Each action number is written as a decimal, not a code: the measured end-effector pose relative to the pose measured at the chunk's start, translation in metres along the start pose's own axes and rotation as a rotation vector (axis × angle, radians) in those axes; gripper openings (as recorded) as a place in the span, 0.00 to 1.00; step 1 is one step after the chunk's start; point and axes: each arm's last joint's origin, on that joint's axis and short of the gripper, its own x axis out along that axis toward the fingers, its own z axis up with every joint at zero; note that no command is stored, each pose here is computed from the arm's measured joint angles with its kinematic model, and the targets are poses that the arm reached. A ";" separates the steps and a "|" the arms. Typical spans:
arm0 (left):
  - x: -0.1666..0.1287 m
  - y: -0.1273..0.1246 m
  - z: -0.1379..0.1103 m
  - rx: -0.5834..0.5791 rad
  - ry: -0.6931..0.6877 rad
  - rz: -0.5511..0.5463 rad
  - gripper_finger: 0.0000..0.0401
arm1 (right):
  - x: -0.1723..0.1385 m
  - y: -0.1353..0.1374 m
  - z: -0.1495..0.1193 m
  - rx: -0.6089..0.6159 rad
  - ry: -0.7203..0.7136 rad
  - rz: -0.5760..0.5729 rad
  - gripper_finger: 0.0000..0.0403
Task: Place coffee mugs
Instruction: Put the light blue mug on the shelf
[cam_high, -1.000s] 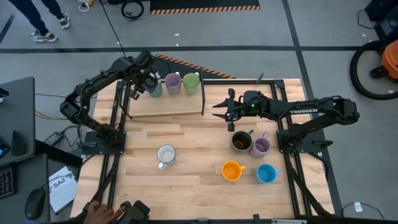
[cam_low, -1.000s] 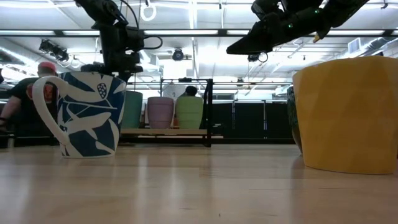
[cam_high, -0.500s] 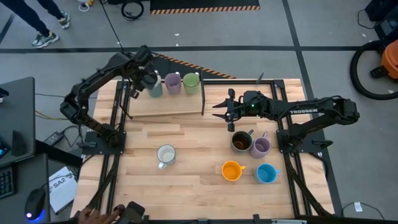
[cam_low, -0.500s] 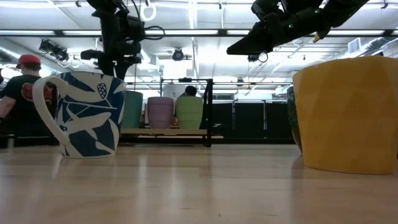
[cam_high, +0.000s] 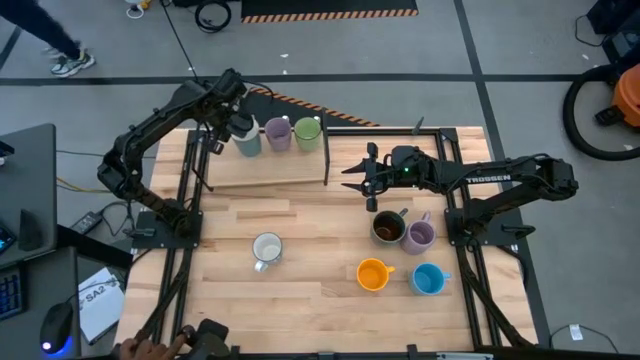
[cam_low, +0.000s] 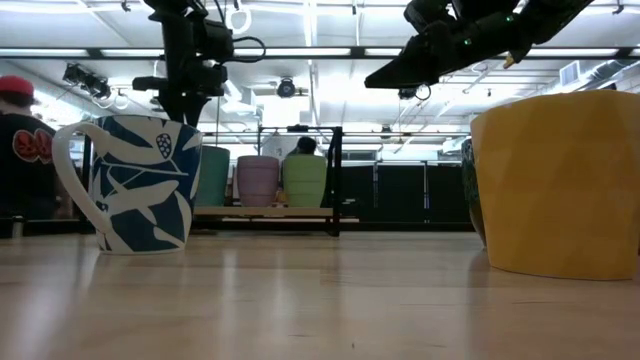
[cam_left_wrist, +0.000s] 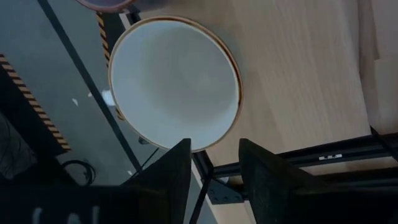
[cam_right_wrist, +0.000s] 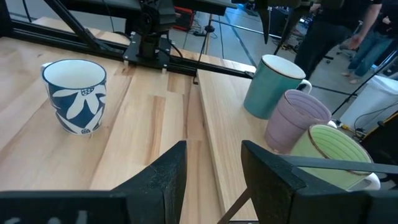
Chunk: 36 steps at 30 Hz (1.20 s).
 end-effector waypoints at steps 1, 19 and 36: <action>0.000 0.000 0.000 -0.004 0.002 0.001 0.35 | 0.000 0.000 0.000 0.000 0.000 0.001 0.39; -0.022 -0.011 0.025 -0.758 0.018 0.173 0.35 | 0.000 0.001 0.002 0.000 -0.024 0.006 0.39; 0.019 -0.020 -0.013 -1.499 0.169 0.082 0.35 | 0.001 0.011 0.005 -0.015 -0.030 0.035 0.39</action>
